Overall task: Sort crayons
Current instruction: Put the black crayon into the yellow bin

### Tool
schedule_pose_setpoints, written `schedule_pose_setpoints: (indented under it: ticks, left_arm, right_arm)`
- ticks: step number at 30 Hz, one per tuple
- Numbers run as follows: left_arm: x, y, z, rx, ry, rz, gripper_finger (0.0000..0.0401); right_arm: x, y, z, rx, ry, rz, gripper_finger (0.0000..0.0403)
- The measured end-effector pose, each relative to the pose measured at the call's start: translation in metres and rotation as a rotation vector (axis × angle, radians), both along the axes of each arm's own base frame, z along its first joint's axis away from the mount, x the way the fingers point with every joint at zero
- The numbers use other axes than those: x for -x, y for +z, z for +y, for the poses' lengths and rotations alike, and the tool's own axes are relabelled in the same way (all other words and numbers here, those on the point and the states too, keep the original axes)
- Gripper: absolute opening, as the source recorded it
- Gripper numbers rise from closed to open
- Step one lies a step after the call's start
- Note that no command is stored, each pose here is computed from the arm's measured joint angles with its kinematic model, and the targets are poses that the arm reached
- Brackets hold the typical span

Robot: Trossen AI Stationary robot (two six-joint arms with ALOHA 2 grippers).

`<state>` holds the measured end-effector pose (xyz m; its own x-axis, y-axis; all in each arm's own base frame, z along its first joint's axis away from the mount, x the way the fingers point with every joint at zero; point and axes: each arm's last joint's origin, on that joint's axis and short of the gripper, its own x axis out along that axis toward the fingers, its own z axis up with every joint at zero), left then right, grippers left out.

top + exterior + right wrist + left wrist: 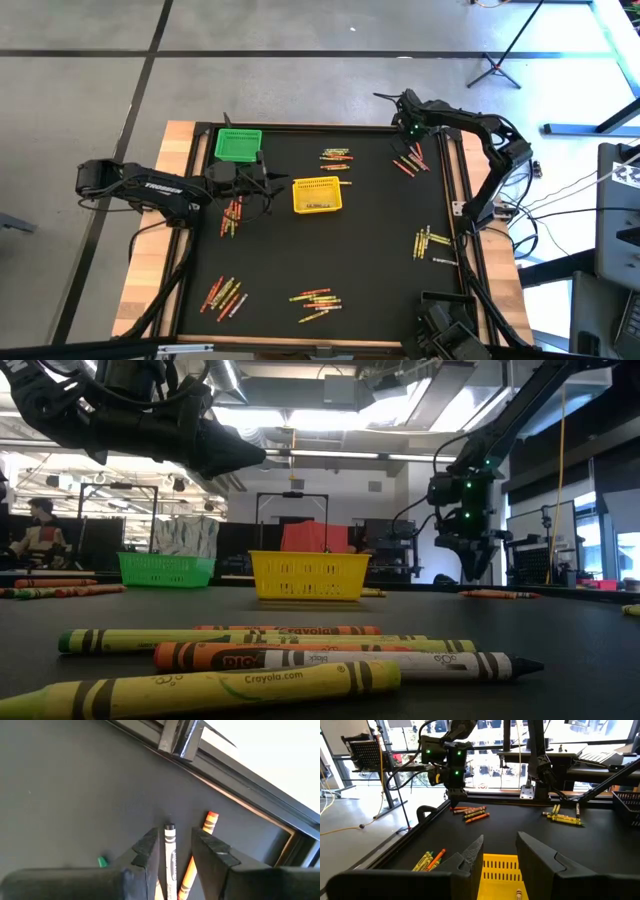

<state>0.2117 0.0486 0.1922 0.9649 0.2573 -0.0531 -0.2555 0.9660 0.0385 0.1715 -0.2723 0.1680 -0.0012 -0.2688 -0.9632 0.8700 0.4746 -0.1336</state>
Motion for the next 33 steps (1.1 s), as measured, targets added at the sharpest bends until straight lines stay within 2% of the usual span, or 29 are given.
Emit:
schedule_pose_setpoints:
  ticks: [11, 21, 24, 31, 33]
  left_arm:
    - [0.000, 0.000, 0.000, 0.000, -0.001, -0.001, 0.0103]
    - [0.000, 0.000, 0.000, -0.001, -0.001, -0.005, 0.0103]
    - [0.000, 0.000, 0.000, -0.001, -0.001, -0.004, 0.0103]
    - [0.000, 0.000, 0.000, -0.001, -0.001, -0.004, 0.0103]
    - [0.000, 0.000, 0.000, -0.001, -0.001, -0.004, 0.0103]
  right_arm:
    - [-0.002, -0.024, -0.002, -0.071, -0.024, 0.039, 0.0111]
    - [-0.003, -0.028, -0.003, -0.084, -0.001, 0.035, 0.0109]
    - [-0.003, -0.028, -0.003, -0.086, 0.002, 0.032, 0.0093]
    - [-0.003, -0.028, -0.003, -0.089, 0.029, 0.033, 0.0017]
    - [-0.003, -0.028, -0.003, -0.088, 0.038, 0.036, 0.0009]
